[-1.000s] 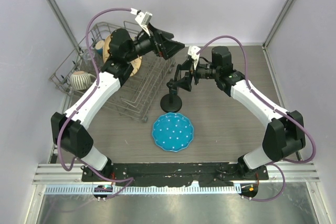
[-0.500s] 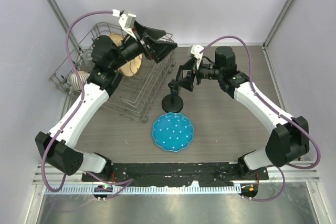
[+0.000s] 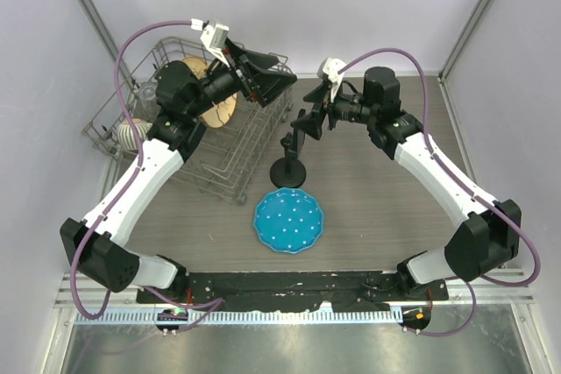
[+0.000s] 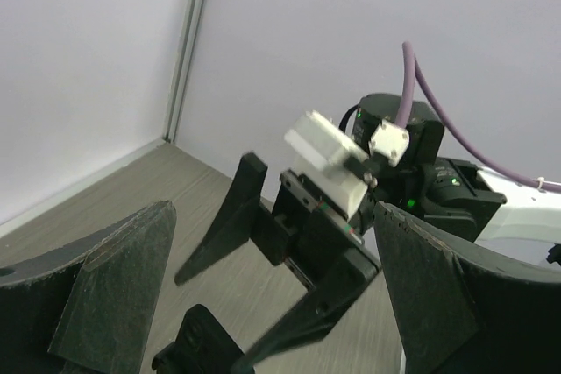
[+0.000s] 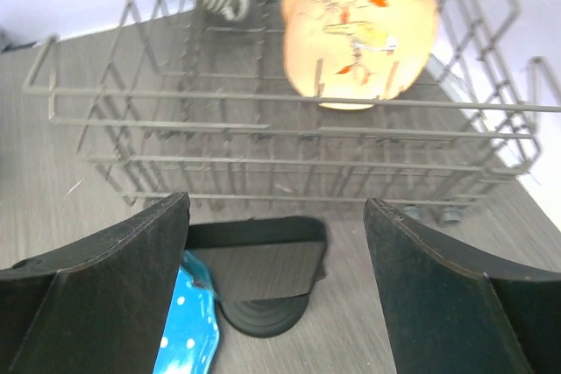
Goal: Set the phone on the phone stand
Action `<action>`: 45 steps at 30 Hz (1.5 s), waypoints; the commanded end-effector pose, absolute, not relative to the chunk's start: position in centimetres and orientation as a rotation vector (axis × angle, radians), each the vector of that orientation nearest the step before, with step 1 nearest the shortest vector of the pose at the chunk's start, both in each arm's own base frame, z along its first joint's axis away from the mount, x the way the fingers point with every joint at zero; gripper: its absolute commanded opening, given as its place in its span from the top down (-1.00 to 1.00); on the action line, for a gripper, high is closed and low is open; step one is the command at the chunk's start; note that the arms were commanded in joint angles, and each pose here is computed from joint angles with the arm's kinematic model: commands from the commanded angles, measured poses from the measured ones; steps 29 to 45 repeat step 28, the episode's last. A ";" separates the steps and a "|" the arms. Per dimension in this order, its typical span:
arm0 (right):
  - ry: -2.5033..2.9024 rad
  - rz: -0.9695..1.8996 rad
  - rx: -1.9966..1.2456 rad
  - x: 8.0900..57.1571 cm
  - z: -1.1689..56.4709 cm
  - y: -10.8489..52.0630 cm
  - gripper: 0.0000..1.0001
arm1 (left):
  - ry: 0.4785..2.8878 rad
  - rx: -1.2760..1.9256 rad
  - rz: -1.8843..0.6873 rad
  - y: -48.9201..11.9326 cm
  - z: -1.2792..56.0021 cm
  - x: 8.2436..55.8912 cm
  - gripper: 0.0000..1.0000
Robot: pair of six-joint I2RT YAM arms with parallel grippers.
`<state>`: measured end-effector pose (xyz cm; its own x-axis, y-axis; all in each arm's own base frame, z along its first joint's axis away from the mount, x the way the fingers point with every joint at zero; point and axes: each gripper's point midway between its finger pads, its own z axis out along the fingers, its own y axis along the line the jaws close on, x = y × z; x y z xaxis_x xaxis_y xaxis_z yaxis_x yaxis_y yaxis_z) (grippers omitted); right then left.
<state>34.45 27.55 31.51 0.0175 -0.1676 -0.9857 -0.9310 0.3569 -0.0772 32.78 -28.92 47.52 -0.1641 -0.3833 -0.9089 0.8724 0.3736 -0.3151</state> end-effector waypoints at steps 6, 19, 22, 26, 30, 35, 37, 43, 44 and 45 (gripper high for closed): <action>1.474 0.630 -0.536 34.5 43.2 21.5 -0.72 | 1.229 0.437 -1.123 -25.1 50.5 30.2 -1.00; 1.689 0.211 0.320 23.3 40.0 3.4 -0.72 | 1.418 -0.089 -0.872 -13.7 47.4 23.4 -1.00; 1.588 0.233 0.294 19.8 42.7 1.8 -0.72 | 1.393 -0.115 -0.896 -12.7 47.7 21.3 -0.99; 1.503 0.241 0.268 16.5 46.8 0.3 -0.72 | 1.344 -0.117 -0.924 -11.7 49.3 18.6 -1.00; 1.456 0.265 0.357 15.5 48.3 -0.7 -0.72 | 1.367 -0.108 -0.937 -11.9 49.2 18.2 -0.99; 1.456 0.265 0.357 15.5 48.3 -0.7 -0.72 | 1.367 -0.108 -0.937 -11.9 49.2 18.2 -0.99; 1.456 0.265 0.357 15.5 48.3 -0.7 -0.72 | 1.367 -0.108 -0.937 -11.9 49.2 18.2 -0.99; 1.456 0.265 0.357 15.5 48.3 -0.7 -0.72 | 1.367 -0.108 -0.937 -11.9 49.2 18.2 -0.99; 1.456 0.265 0.357 15.5 48.3 -0.7 -0.72 | 1.367 -0.108 -0.937 -11.9 49.2 18.2 -0.99; 1.456 0.265 0.357 15.5 48.3 -0.7 -0.72 | 1.367 -0.108 -0.937 -11.9 49.2 18.2 -0.99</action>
